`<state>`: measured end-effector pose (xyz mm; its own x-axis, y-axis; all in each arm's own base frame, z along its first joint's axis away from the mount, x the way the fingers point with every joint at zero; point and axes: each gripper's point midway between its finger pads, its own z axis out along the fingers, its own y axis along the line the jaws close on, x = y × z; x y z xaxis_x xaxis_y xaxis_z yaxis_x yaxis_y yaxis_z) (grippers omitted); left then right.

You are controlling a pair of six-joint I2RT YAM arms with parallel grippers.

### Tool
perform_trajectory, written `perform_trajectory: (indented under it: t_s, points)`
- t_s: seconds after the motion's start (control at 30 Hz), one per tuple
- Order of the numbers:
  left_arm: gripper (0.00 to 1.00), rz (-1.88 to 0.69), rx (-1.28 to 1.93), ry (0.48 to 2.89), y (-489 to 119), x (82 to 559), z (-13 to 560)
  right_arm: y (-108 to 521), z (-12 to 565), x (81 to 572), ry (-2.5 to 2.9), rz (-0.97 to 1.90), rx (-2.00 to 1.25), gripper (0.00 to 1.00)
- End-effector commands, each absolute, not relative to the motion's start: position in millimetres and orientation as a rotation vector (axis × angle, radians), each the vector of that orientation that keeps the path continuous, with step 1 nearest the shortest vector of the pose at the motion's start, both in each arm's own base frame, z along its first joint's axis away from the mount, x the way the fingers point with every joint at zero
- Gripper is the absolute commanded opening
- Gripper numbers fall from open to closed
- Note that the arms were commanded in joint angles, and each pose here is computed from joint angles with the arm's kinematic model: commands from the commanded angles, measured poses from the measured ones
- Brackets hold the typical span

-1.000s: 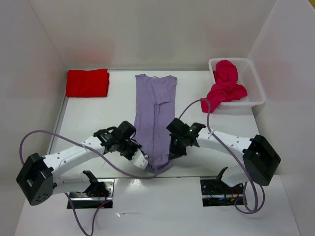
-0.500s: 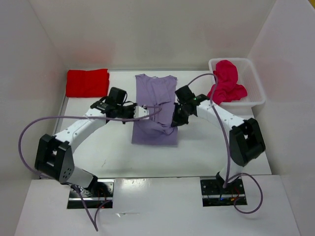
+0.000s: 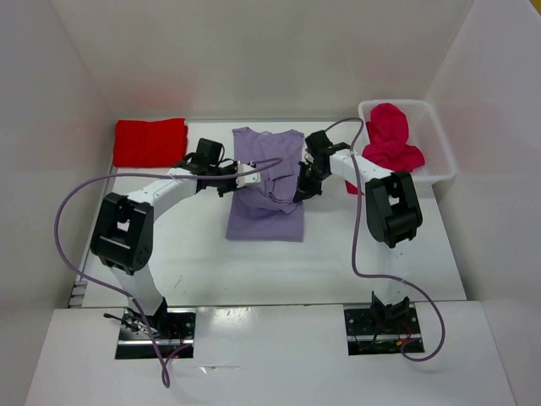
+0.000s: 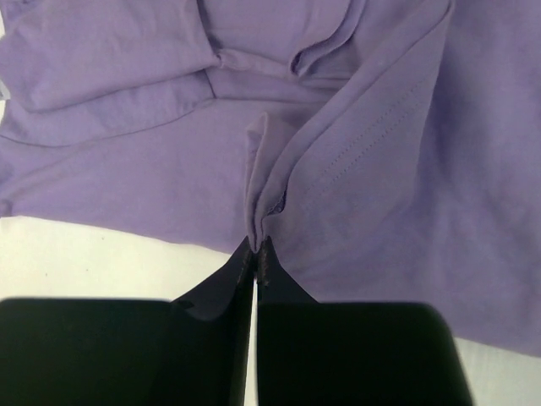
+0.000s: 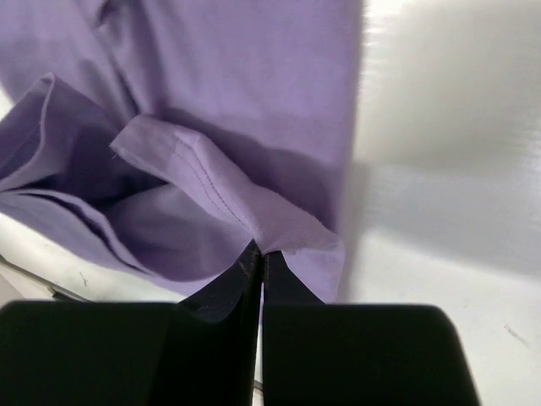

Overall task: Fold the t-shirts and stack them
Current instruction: Fold the folded rectangular tshirt in 1/3 of the way

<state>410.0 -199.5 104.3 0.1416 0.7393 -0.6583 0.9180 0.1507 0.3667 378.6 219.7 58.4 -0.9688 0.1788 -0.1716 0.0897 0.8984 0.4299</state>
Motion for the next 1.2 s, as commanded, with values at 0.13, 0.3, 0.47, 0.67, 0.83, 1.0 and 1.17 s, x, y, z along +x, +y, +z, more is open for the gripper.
perform_trajectory:
  t_s: [0.13,0.3,0.47,0.67,0.83,1.0,1.17]
  points:
    - [0.01,-0.296,1.547,1.615,-198.1,453.3,100.9,221.0,70.6,416.6,2.797,0.713,0.153,0.0]
    - [0.05,-0.296,1.53,1.633,-198.1,470.6,89.5,206.5,54.7,422.6,2.827,0.7,0.182,0.23]
    - [0.21,-0.274,1.5,1.728,-191.9,480.5,70.0,195.4,68.2,447.5,2.751,0.725,0.167,0.49]
    - [0.31,-0.203,1.421,1.836,-178.9,489.4,75.9,181.2,128.0,472.5,2.576,0.671,0.059,0.5]
    - [0.31,-0.157,1.379,1.908,-162.3,496.2,70.9,178.2,133.3,436.0,2.574,0.578,-0.07,0.23]
    - [0.3,-0.147,1.36,1.919,-152.3,495.6,75.9,224.9,99.6,368.9,2.731,0.696,-0.261,0.0]
    - [0.31,-0.145,1.261,1.96,-133.6,495.3,93.1,265.2,71.1,337.0,2.804,0.627,-0.423,0.0]
